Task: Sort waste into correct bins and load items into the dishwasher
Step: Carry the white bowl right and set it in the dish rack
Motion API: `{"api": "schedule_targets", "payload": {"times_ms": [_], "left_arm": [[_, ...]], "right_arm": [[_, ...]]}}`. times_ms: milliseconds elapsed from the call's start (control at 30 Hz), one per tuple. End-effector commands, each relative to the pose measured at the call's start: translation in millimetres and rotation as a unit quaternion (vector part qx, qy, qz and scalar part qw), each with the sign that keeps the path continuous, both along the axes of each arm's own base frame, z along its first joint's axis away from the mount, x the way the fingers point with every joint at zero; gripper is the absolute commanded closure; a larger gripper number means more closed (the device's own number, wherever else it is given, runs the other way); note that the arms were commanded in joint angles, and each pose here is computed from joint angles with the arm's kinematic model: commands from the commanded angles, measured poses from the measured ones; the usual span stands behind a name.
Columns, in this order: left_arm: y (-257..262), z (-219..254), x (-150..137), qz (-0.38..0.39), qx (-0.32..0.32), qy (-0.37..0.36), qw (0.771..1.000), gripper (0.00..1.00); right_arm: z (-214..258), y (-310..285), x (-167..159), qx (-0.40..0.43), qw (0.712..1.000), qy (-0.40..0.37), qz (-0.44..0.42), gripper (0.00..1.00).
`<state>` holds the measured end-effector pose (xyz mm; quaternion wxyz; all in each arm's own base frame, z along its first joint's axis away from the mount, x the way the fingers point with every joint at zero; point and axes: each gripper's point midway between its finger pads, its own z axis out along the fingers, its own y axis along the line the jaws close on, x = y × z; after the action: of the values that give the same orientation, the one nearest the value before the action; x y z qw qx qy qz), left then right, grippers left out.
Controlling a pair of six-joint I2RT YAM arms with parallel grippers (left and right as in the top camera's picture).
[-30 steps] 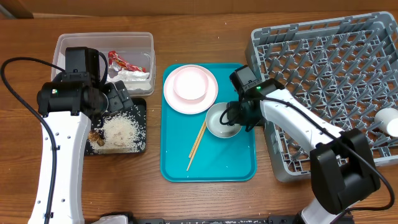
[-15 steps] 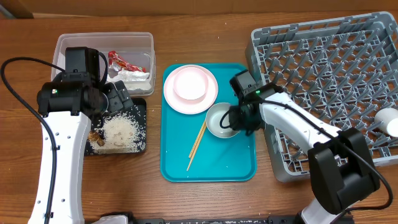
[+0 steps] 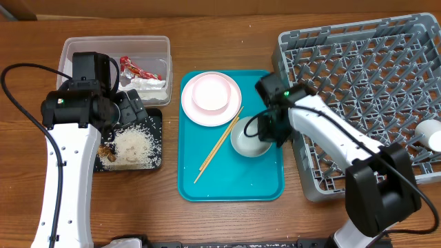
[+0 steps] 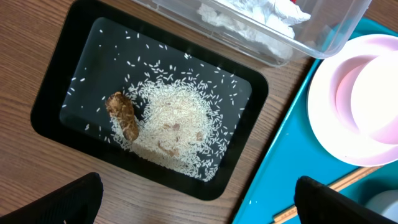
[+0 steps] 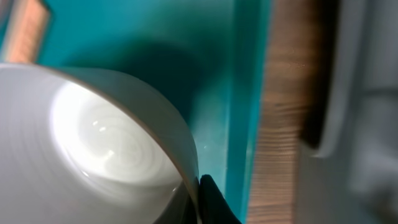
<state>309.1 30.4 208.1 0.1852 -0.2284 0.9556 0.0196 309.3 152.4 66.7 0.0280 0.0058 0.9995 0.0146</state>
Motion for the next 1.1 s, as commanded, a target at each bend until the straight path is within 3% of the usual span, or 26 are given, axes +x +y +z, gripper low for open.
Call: {"api": "schedule_targets", "payload": {"times_ms": [0, 133, 267, 467, 700, 933, 1067], "left_arm": [[2, 4, 2, 0.006, 0.0, -0.007, 1.0, 0.0], [2, 4, 2, 0.006, 0.0, -0.007, 1.0, 0.0], [2, 4, 2, 0.006, 0.0, -0.007, 1.0, 0.0], [2, 4, 2, 0.006, 0.0, -0.007, 1.0, 0.0], [2, 4, 2, 0.006, 0.0, -0.007, 1.0, 0.0], [2, 4, 2, 0.006, 0.0, -0.007, 1.0, 0.0], [2, 4, 2, 0.006, 0.0, -0.007, 1.0, 0.0]], "right_arm": [[80, -11, 41, 0.006, 0.992, -0.123, -0.021, 0.96], [144, -33, 60, 0.003, 0.976, -0.212, -0.052, 0.96], [191, -79, 80, -0.05, 0.944, -0.308, -0.111, 0.96], [231, -165, 105, -0.186, 0.882, -0.392, -0.182, 0.96], [265, -252, 139, -0.252, 0.826, -0.453, -0.219, 0.96], [248, -359, 154, -0.371, 0.79, -0.423, -0.246, 0.96], [233, -418, 136, -0.504, 0.72, -0.358, -0.317, 0.96]]}}
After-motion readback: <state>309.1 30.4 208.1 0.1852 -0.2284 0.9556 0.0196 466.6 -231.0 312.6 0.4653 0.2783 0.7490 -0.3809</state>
